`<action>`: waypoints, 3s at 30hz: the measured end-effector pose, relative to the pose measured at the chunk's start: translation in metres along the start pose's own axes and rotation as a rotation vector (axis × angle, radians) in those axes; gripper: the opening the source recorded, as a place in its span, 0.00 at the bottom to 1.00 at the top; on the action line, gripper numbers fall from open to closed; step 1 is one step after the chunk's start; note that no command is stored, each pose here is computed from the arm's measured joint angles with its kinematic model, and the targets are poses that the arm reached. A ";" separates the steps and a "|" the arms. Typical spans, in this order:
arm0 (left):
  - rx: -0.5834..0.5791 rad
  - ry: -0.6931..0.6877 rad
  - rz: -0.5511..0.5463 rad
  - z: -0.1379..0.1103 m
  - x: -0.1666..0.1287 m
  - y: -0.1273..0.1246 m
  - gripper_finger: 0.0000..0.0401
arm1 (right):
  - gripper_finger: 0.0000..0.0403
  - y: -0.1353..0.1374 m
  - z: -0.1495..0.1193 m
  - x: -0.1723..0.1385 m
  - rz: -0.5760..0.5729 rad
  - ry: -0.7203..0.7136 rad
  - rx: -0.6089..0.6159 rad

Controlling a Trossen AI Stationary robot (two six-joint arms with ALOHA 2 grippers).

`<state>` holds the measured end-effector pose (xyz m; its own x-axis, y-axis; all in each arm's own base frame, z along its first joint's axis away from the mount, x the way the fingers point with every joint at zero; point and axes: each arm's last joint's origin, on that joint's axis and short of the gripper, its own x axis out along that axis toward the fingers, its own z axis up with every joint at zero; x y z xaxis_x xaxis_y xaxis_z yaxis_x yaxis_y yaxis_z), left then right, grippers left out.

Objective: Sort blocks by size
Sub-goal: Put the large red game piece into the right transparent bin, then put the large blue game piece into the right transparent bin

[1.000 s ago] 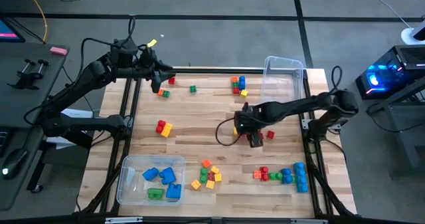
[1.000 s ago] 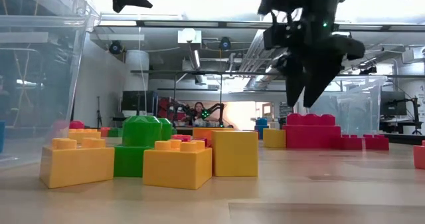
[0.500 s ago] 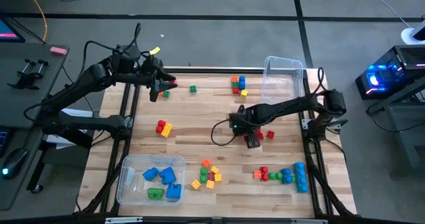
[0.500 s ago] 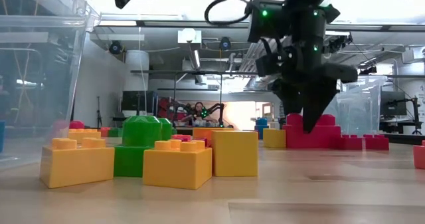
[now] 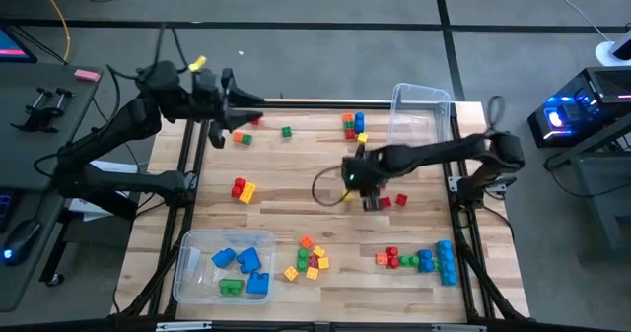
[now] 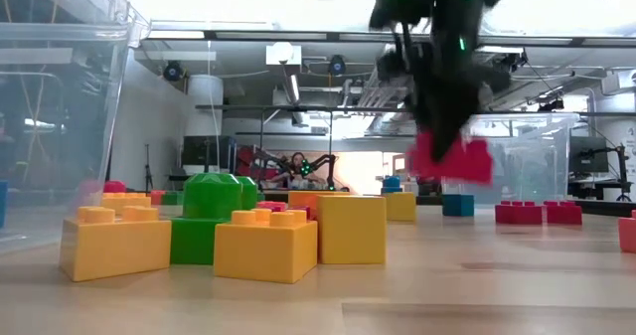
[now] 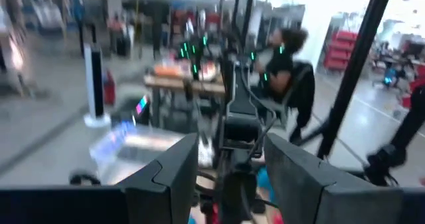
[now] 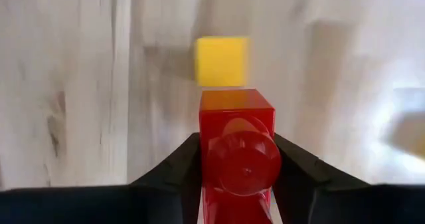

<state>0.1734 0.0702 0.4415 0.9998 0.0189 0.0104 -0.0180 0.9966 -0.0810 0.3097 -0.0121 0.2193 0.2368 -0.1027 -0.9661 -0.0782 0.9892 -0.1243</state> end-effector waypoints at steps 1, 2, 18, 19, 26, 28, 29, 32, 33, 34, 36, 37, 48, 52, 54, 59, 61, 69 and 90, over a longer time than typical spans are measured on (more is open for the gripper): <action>0.030 -0.026 0.001 0.003 -0.001 0.000 0.40 | 0.33 -0.005 0.003 -0.017 -0.034 -0.043 0.016; 0.064 -0.043 0.004 0.005 -0.002 0.000 0.40 | 0.33 -0.011 0.006 -0.035 -0.071 -0.096 0.032; 0.075 0.014 0.034 -0.007 0.023 0.012 0.40 | 0.33 -0.109 -0.105 -0.143 -0.715 -0.168 0.939; 0.044 0.035 0.034 -0.011 0.027 0.014 0.40 | 0.33 -0.112 -0.109 -0.140 -0.717 -0.163 0.989; -0.062 0.133 0.026 -0.026 0.042 0.018 0.40 | 0.58 -0.119 -0.116 -0.138 -0.692 -0.173 1.108; -0.061 0.139 0.020 -0.027 0.043 0.017 0.40 | 0.65 -0.118 -0.115 -0.143 -0.655 -0.184 1.107; -0.054 0.142 0.020 -0.027 0.043 0.017 0.40 | 0.67 -0.118 -0.114 -0.146 -0.636 -0.197 1.109; -0.033 0.147 0.018 -0.028 0.043 0.017 0.40 | 0.70 -0.116 -0.109 -0.158 -0.571 -0.245 1.104; -0.027 0.150 0.018 -0.028 0.042 0.018 0.40 | 0.71 -0.115 -0.106 -0.163 -0.535 -0.272 1.100; -0.020 0.152 0.019 -0.028 0.042 0.018 0.40 | 0.71 -0.112 -0.103 -0.168 -0.490 -0.303 1.096; -0.003 0.154 0.020 -0.028 0.042 0.018 0.40 | 0.71 -0.104 -0.094 -0.176 -0.363 -0.360 1.072; 0.007 0.155 0.019 -0.028 0.042 0.018 0.40 | 0.71 -0.099 -0.089 -0.179 -0.289 -0.389 1.051; 0.047 0.158 0.047 -0.029 0.042 0.019 0.40 | 0.71 0.029 -0.045 -0.146 0.324 -0.187 0.934; 0.041 0.158 0.047 -0.029 0.042 0.019 0.40 | 0.72 0.081 -0.056 -0.121 0.428 0.105 0.975; 0.040 0.158 0.047 -0.029 0.042 0.019 0.40 | 0.72 0.100 -0.069 -0.109 0.403 0.286 1.051; 0.041 0.157 0.047 -0.029 0.042 0.019 0.40 | 0.72 0.131 -0.102 -0.090 0.284 0.622 1.234; 0.043 0.157 0.047 -0.029 0.042 0.019 0.40 | 0.72 0.137 -0.113 -0.082 0.234 0.710 1.276; 0.043 0.157 0.048 -0.029 0.042 0.019 0.40 | 0.72 0.143 -0.141 -0.049 0.090 0.842 1.331; 0.031 0.157 0.049 -0.029 0.042 0.019 0.40 | 0.66 0.138 -0.168 0.005 0.092 0.833 1.372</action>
<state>0.2153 0.0879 0.4119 0.9872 0.0575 -0.1486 -0.0651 0.9968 -0.0469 0.1377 0.1066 0.1593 -0.3220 0.3875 -0.8638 0.9320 0.2899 -0.2174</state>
